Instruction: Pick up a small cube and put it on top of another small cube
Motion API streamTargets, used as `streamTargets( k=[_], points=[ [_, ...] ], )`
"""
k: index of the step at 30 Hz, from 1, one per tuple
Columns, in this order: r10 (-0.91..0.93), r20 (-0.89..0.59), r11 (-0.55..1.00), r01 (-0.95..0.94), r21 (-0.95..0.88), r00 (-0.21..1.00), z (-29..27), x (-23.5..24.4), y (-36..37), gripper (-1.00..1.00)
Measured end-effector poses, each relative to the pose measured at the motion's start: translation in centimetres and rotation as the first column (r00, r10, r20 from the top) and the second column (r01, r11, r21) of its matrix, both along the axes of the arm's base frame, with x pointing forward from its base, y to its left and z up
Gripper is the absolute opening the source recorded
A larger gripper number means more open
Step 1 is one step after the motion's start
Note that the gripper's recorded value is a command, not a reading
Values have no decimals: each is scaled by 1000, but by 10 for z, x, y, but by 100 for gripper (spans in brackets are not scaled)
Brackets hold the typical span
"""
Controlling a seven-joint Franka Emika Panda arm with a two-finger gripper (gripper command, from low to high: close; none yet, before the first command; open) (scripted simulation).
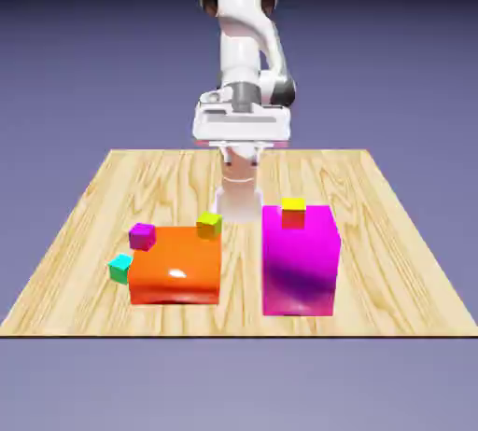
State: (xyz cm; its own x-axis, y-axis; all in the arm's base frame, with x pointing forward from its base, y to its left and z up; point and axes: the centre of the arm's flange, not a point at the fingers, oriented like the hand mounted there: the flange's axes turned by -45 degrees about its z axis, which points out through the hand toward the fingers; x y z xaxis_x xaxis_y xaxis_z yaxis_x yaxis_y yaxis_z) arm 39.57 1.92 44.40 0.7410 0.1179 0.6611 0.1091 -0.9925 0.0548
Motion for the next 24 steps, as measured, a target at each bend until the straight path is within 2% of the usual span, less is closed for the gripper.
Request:
streamTargets(
  k=[6,11,18,24],
  points=[
    [3,-215,995,-25,-101,977,-34,41,-51,0],
    [24,-384,992,-69,-104,923,-67,65,-101,0],
    [113,-560,992,-128,12,821,-119,81,-181,0],
    [267,-611,963,-184,196,745,-164,82,-240,0]
  ],
)
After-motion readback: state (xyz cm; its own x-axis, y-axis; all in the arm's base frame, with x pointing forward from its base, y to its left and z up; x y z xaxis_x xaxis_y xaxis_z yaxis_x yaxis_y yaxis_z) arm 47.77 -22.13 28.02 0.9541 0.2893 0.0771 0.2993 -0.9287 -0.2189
